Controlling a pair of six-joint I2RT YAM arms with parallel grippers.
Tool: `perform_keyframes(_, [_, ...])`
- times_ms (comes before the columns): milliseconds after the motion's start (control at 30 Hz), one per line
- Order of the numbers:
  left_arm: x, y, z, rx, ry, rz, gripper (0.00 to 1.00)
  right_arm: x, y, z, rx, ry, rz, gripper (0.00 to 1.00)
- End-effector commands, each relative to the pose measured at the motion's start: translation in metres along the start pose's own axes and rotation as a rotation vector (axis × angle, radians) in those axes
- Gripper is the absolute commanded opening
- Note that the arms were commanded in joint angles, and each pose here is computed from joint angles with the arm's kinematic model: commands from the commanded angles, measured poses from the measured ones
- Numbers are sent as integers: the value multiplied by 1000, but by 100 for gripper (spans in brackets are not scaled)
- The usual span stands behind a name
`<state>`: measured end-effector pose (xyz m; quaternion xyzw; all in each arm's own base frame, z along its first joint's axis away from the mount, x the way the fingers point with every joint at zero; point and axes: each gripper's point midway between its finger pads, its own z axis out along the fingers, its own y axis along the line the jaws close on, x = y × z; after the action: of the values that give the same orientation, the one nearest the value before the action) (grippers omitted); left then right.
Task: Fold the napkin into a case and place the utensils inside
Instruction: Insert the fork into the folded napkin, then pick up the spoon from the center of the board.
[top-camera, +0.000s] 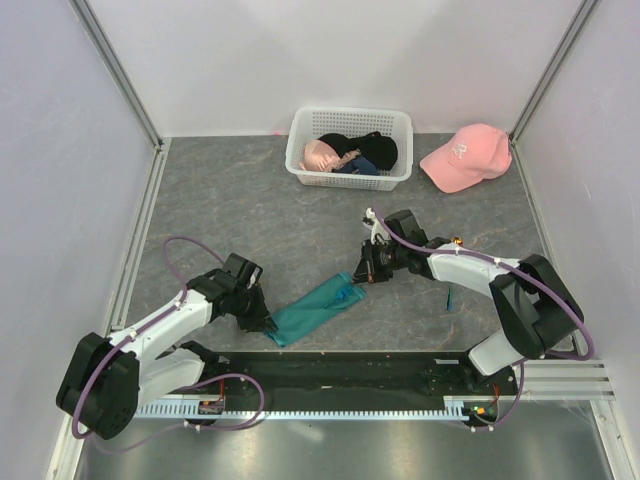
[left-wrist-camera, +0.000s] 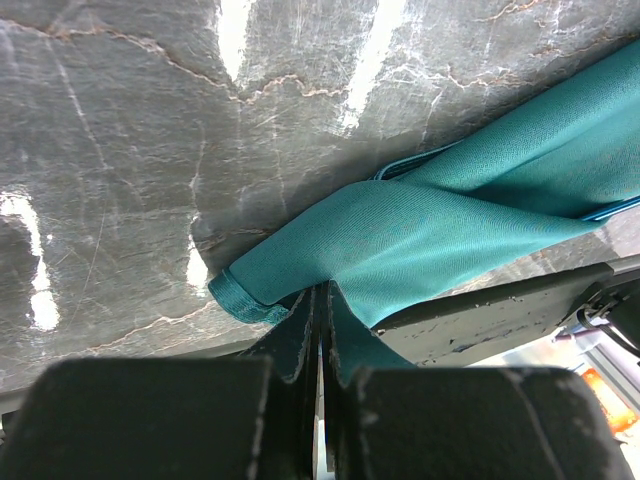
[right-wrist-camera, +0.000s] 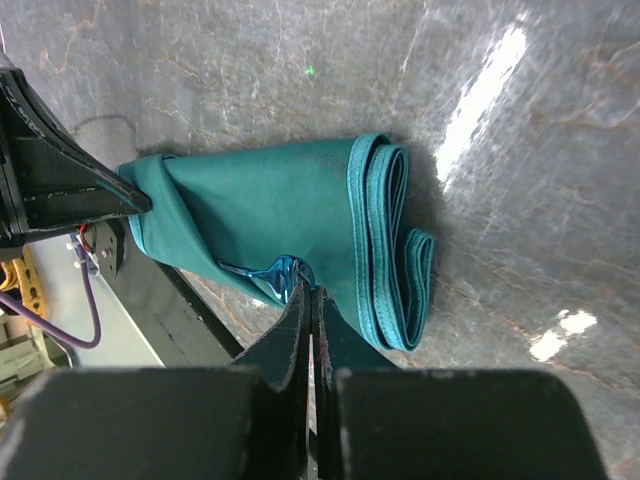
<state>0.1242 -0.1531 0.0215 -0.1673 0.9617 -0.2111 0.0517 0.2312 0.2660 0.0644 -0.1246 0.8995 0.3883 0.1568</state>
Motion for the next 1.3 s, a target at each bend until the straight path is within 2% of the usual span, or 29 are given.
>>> perform_keyframes(0, [-1, -1, 0, 0, -17, -21, 2, 2, 7, 6, -30, -15, 25, 0])
perform_keyframes(200, [-2, -2, -2, 12, -24, -19, 2, 16, 4, 10, -28, 1, 69, 0])
perform_keyframes(400, [-5, -9, -7, 42, -43, -15, 2, 26, 2, 11, -21, 21, 93, 8])
perform_keyframes(500, [-8, -23, -16, 96, -55, 15, 2, 19, 0, 3, 25, 7, 64, 22])
perform_keyframes(533, [-12, -34, -24, 139, -75, 39, 6, 8, 1, -2, 39, -19, 55, 34])
perform_keyframes(600, [-14, -44, -34, 185, -97, 64, 16, -2, -5, -17, 100, -48, 50, 47])
perform_keyframes(633, [-18, -57, -48, 243, -132, 87, 28, -21, -10, -29, 129, -94, 60, 55])
perform_keyframes(667, [-19, -63, -54, 269, -143, 101, 33, -20, -19, -39, 176, -85, 89, 59])
perform_keyframes(700, [-21, -69, -62, 298, -162, 117, 37, -35, -39, -55, 262, -149, 101, 67])
perform_keyframes(767, [-23, -88, -82, 380, -198, 185, 47, -48, -64, -83, 408, -193, 146, 75])
perform_keyframes(800, [-23, -94, -87, 410, -202, 213, 49, -59, -97, -105, 547, -254, 205, 80])
perform_keyframes(833, [-19, -106, -97, 465, -187, 269, 53, -68, -111, -121, 627, -288, 233, 81])
perform_keyframes(867, [-19, -115, -100, 501, -178, 301, 54, -61, -129, -128, 700, -257, 277, 82])
perform_keyframes(900, [-13, -126, -109, 555, -148, 357, 55, -70, -154, -151, 825, -303, 304, 83])
perform_keyframes(967, [-13, -134, -107, 578, -115, 396, 55, -64, -182, -158, 908, -261, 350, 84])
perform_keyframes(1133, [-10, -151, -112, 627, -96, 465, 55, -54, -215, -169, 1006, -218, 419, 80])
perform_keyframes(1267, [-4, -160, -108, 652, -72, 491, 54, -34, -228, -166, 1025, -179, 440, 70])
